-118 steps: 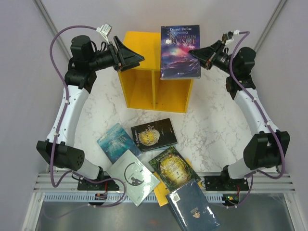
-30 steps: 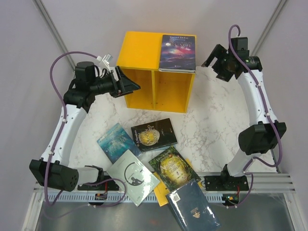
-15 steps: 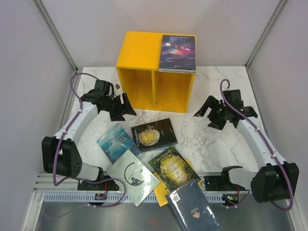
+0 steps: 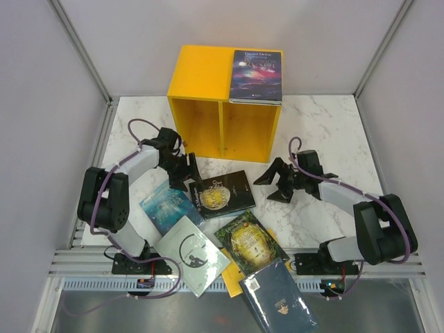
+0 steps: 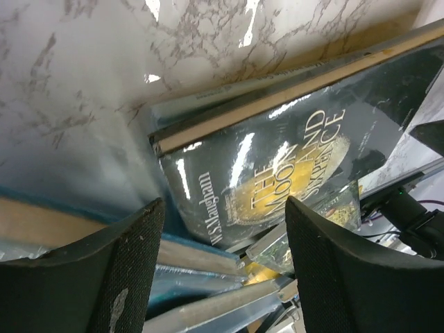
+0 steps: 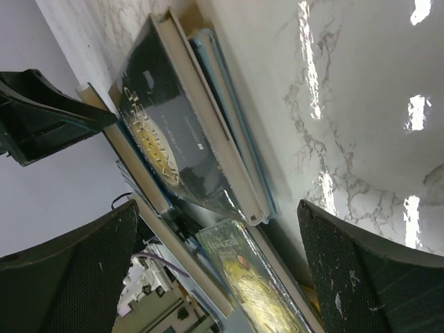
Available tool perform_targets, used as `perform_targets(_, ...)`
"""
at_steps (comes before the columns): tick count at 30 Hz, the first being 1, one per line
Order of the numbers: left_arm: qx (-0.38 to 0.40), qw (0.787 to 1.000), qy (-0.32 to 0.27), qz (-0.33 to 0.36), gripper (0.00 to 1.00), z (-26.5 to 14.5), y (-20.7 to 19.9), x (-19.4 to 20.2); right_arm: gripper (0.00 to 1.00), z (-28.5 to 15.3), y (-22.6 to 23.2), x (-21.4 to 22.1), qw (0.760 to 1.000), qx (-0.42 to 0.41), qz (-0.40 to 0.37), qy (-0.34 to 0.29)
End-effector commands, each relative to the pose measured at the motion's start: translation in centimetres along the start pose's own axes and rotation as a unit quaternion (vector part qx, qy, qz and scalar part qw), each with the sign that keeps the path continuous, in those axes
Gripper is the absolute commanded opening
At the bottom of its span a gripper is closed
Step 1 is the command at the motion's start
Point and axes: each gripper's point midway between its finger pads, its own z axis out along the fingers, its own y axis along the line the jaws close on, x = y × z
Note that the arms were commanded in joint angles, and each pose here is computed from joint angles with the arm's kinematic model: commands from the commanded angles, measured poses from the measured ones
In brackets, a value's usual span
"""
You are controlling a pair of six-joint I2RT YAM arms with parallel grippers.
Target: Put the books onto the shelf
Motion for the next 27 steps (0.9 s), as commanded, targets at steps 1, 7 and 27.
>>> perform_targets(1,0.02,1.0,0.008,0.017,0.74,1.5,-0.3,-0.1,0.98,1.6,1.0,-0.1,0.999,-0.044,-0.014,0.003)
perform_targets(7,0.032,0.999,0.042,0.005,0.7,3.0,0.0,1.5,0.98,3.8,-0.3,2.8,0.998,-0.037,-0.009,0.053)
perform_targets(27,0.104,0.987,0.118,0.028,0.41,4.8,-3.5,7.3,0.92,0.0,10.7,0.1,0.984,-0.176,-0.032,-0.009)
